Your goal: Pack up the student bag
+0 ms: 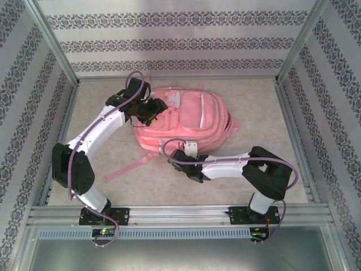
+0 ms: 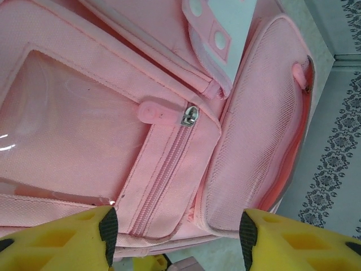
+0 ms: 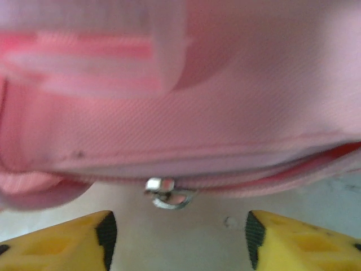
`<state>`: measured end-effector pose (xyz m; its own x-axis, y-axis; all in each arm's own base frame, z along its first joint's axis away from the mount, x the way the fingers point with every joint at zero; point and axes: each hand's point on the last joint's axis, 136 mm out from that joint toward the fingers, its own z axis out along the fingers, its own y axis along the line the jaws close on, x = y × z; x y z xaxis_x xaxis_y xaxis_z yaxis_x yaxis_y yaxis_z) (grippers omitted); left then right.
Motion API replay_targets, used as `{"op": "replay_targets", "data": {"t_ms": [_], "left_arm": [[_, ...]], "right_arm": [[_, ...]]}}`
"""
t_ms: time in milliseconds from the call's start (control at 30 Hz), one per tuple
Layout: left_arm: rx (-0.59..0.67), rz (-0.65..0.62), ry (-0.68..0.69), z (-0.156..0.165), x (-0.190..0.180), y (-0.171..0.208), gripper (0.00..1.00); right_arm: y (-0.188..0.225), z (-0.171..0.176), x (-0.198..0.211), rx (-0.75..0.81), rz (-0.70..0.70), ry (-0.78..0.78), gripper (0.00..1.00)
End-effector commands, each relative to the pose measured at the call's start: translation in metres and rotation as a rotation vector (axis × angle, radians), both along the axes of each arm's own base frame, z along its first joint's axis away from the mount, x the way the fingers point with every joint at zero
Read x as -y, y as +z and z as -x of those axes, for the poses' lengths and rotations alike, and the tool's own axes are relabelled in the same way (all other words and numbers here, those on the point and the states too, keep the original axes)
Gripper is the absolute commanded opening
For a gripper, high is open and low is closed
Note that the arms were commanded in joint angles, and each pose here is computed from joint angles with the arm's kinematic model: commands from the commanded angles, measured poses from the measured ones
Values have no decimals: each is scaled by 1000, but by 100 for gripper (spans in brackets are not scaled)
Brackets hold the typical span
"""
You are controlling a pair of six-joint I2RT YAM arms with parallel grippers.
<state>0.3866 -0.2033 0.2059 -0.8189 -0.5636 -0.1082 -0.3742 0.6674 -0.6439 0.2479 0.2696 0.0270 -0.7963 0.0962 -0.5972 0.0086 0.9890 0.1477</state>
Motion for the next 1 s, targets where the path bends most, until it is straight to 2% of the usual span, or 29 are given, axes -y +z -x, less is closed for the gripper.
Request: {"op": "replay_targets", "data": {"t_ms": [0,133,233,333,400,533,600,700,833,967], "left_arm": [[5,22,12,7,-4,5,60],[6,27,21,8,-8,3,59],[16,32,29,6,-11,6,59],[23,43,31,3,-11,8,59],[34,52,28,1,-9,9,59],[53,58,18,-1,-7,14,59],[55,57,15,-2,-7,15,59],[55,60,11,-1,-6,15,59],[47,63,11,1,-6,12,59],[39,59,11,4,-8,8,59]], "right_arm": [[20,-9,25,66,42,-104,55],[24,-3,52,64,-26,-146,47],[29,6,83,69,-16,-193,43],[36,12,96,89,-43,-157,39],[41,14,87,105,-102,-60,38],[50,21,55,165,-178,214,48],[52,23,43,188,-211,288,52],[53,24,28,236,-244,345,54],[46,21,5,270,-192,418,57],[40,9,-3,343,-122,376,62]]}}
